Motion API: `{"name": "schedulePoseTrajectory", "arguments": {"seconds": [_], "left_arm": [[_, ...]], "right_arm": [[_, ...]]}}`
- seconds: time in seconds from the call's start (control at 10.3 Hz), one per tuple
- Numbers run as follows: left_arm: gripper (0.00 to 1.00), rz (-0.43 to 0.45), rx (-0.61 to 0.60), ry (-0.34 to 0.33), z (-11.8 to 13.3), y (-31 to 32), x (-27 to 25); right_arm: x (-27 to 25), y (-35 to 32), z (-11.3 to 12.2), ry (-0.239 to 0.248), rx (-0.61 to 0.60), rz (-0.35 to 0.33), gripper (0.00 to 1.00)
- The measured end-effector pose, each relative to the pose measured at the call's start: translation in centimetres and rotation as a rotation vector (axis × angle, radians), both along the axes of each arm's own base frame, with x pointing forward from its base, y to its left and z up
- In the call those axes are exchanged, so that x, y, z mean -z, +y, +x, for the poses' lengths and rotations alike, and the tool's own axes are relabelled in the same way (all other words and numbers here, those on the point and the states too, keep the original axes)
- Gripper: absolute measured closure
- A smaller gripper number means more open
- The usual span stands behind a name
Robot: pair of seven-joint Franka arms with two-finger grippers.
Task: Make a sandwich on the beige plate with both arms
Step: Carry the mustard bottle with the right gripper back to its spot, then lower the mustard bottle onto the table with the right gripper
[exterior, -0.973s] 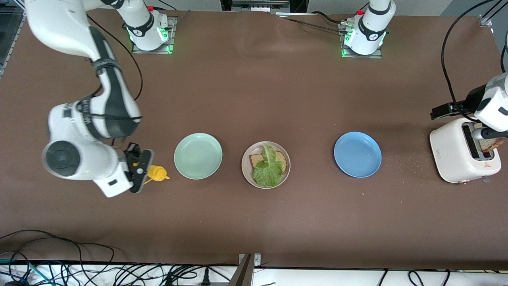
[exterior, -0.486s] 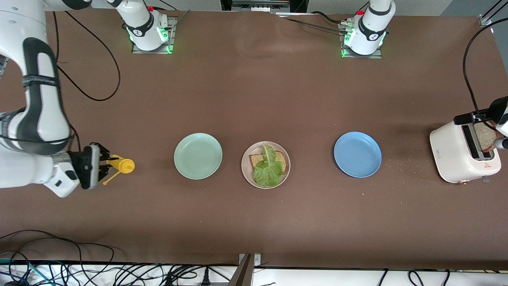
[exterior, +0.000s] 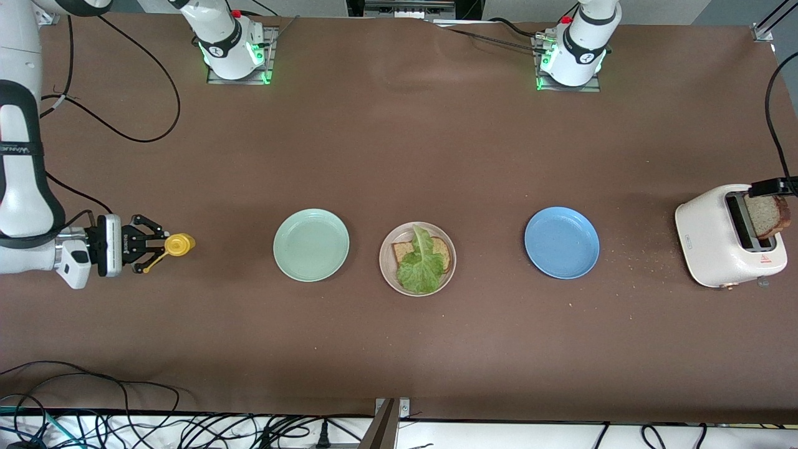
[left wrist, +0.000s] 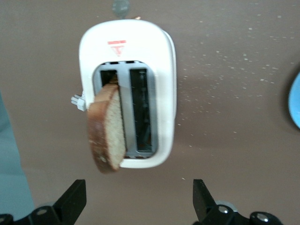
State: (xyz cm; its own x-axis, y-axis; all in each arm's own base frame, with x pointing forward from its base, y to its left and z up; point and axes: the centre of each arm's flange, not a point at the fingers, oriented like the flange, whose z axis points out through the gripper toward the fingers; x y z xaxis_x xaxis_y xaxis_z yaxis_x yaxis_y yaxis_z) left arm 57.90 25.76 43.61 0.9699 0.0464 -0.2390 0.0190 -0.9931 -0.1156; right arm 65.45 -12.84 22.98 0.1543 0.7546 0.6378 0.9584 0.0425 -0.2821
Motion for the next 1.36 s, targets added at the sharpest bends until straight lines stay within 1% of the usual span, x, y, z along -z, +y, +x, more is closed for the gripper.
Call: {"name": "schedulePoseTrajectory", "arguments": {"seconds": [0.19,0.39,0.49,0.58,0.68,0.78,0.88,0.97,1.07,1.17,1.36], "left_arm": [[0.0,-0.007,0.0,-0.027,-0.4,4.1,2.6],[0.01,-0.011,-0.01,-0.033,-0.5,5.5,4.2],[0.07,-0.025,-0.018,-0.04,-0.4,5.5,4.6],[0.11,-0.045,-0.034,-0.049,-0.4,5.7,4.8],[0.22,-0.058,-0.048,-0.056,-0.6,6.0,5.0],[0.37,-0.067,-0.061,-0.062,-0.8,6.4,5.1],[0.57,-0.071,-0.072,-0.065,-1.0,6.9,5.1],[0.71,-0.071,-0.076,-0.065,-1.2,7.2,5.1],[0.84,-0.072,-0.077,-0.065,-1.2,7.3,5.1],[0.89,-0.072,-0.073,-0.067,-1.1,7.1,5.0],[0.89,-0.067,-0.065,-0.086,-0.4,6.9,3.8]], "right_arm": [[2.7,-2.1,-1.6,-0.027,0.011,0.09,0.81],[5.3,-2.6,-2.3,-0.046,0.019,0.151,0.81],[6.4,-2.5,-2.3,-0.061,0.017,0.171,0.81],[7.3,-2.3,-2.4,-0.076,0.016,0.19,0.81],[8.0,-2.1,-2.4,-0.088,0.019,0.211,0.81],[8.5,-2.0,-2.5,-0.093,0.021,0.224,0.81],[8.7,-2.0,-2.5,-0.095,0.024,0.227,0.81],[8.6,-2.0,-2.4,-0.098,0.027,0.227,0.81],[8.6,-2.0,-2.4,-0.099,0.029,0.227,0.78],[8.7,-2.2,-2.4,-0.099,0.032,0.226,0.67],[9.1,-2.9,-2.8,-0.092,0.043,0.224,0.37]]}}
